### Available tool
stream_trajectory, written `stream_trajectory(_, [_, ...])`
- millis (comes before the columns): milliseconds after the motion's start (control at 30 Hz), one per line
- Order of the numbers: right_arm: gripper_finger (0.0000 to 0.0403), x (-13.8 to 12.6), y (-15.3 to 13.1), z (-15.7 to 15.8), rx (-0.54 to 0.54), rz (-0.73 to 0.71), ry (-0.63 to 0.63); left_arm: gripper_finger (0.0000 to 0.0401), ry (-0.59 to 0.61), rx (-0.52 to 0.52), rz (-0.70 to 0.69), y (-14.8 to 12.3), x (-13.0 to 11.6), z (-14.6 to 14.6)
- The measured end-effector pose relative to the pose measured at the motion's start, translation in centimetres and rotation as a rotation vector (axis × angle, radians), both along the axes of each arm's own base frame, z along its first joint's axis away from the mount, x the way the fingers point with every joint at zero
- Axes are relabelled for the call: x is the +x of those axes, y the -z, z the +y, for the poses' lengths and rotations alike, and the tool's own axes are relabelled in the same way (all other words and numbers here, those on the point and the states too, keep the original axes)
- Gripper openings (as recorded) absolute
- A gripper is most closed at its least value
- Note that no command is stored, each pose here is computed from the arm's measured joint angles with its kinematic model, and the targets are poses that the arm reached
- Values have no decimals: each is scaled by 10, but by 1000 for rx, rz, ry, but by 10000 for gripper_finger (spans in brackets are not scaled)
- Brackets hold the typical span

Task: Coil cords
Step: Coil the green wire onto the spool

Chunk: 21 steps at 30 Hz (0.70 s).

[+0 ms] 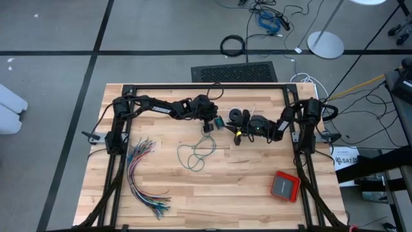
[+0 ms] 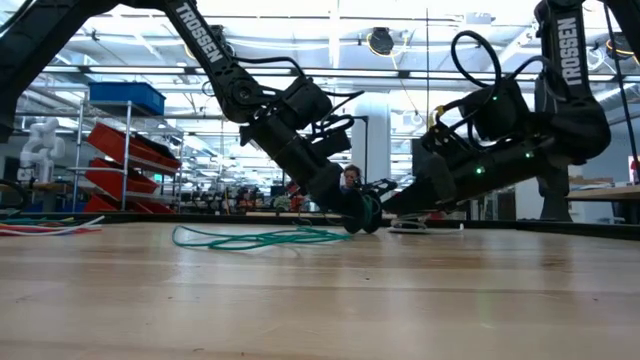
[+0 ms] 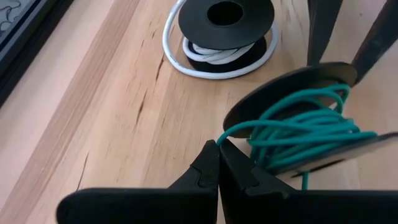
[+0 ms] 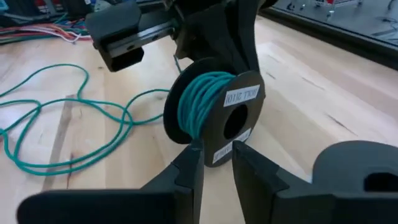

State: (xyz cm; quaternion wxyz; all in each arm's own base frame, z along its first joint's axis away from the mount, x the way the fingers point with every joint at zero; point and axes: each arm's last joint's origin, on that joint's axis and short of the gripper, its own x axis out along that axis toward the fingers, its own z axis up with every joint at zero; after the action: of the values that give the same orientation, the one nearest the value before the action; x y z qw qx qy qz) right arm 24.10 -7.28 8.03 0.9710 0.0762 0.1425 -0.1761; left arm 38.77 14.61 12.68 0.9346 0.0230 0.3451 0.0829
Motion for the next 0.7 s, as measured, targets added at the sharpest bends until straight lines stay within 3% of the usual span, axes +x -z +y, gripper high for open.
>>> stream_trajectory(700, [71,-11,1,15,66,-16,-2,0,25,-11,-2,0,2,-7])
